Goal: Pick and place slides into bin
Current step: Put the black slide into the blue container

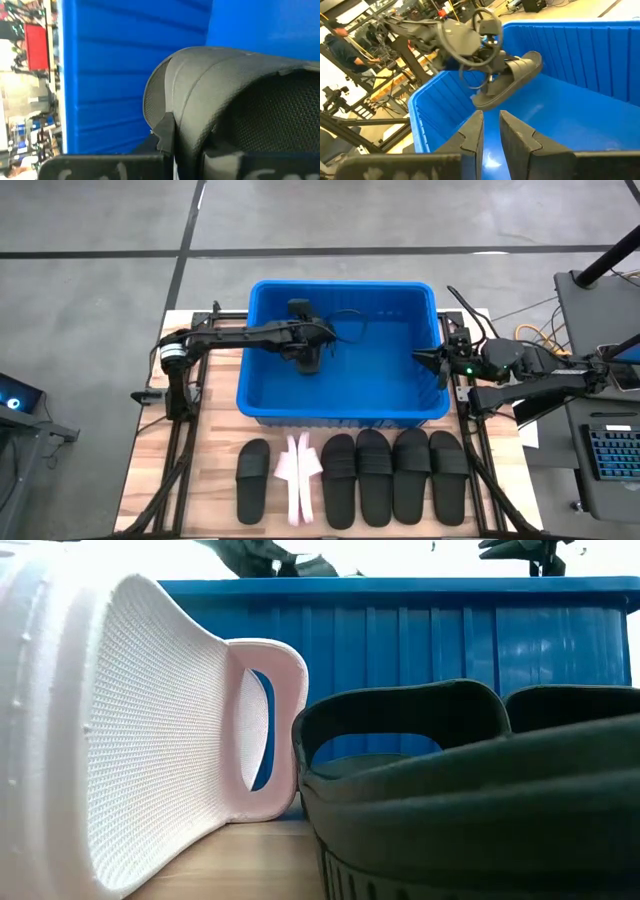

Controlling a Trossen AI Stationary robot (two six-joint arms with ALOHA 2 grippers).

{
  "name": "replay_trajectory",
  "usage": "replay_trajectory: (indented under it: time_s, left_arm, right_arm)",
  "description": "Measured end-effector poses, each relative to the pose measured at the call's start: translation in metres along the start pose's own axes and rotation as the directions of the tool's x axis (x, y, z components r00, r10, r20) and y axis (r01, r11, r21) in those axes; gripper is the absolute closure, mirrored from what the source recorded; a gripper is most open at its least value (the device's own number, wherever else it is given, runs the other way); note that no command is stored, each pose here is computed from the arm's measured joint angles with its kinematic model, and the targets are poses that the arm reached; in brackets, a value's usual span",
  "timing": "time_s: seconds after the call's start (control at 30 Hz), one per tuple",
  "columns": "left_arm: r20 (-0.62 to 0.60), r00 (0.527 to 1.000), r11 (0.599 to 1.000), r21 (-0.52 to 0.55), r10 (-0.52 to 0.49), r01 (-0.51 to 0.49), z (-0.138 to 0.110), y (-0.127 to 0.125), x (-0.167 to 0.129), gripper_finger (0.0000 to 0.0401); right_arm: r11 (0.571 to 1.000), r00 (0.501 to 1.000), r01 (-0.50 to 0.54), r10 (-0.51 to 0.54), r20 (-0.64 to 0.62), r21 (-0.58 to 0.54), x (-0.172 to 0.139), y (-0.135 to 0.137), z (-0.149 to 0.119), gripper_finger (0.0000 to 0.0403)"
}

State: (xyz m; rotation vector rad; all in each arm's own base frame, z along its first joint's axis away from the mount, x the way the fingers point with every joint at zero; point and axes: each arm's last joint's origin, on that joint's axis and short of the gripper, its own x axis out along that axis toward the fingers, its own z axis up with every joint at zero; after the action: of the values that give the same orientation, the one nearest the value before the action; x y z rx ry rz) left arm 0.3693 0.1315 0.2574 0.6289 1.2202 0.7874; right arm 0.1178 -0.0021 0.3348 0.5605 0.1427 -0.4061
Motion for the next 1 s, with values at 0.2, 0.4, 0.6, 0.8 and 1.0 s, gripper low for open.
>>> replay_trajectory:
  time_s: [0.2,0.4,0.6,0.8,1.0]
  left_arm:
    - [-0.058,0.998,0.997,0.073,0.005,-0.001,-0.027,-0.007,0.025,0.0401]
    - [-0.071,0.997,0.99,0.143,0.017,-0.007,-0.05,-0.015,0.039,0.0401]
    - [-0.121,0.993,0.986,0.167,0.011,0.009,-0.07,-0.022,0.057,0.0401]
    - [-0.112,0.993,0.986,0.167,0.02,-0.001,-0.078,-0.027,0.066,0.0401]
    - [-0.1,0.994,0.984,0.167,-0.043,0.059,-0.085,-0.033,0.072,0.0401]
  right_arm:
    - [1.0,1.0,0.011,-0.012,-0.015,-0.009,0.005,0.001,-0.002,0.0349]
    - [0.999,0.999,0.026,-0.026,-0.035,-0.02,0.011,0.003,-0.004,0.0349]
    - [0.999,0.998,0.041,-0.043,-0.056,-0.033,0.017,0.004,-0.007,0.0349]
    - [0.998,0.997,0.047,-0.05,-0.065,-0.038,0.02,0.005,-0.008,0.0349]
    - [0.998,0.997,0.046,-0.049,-0.064,-0.038,0.02,0.005,-0.008,0.0349]
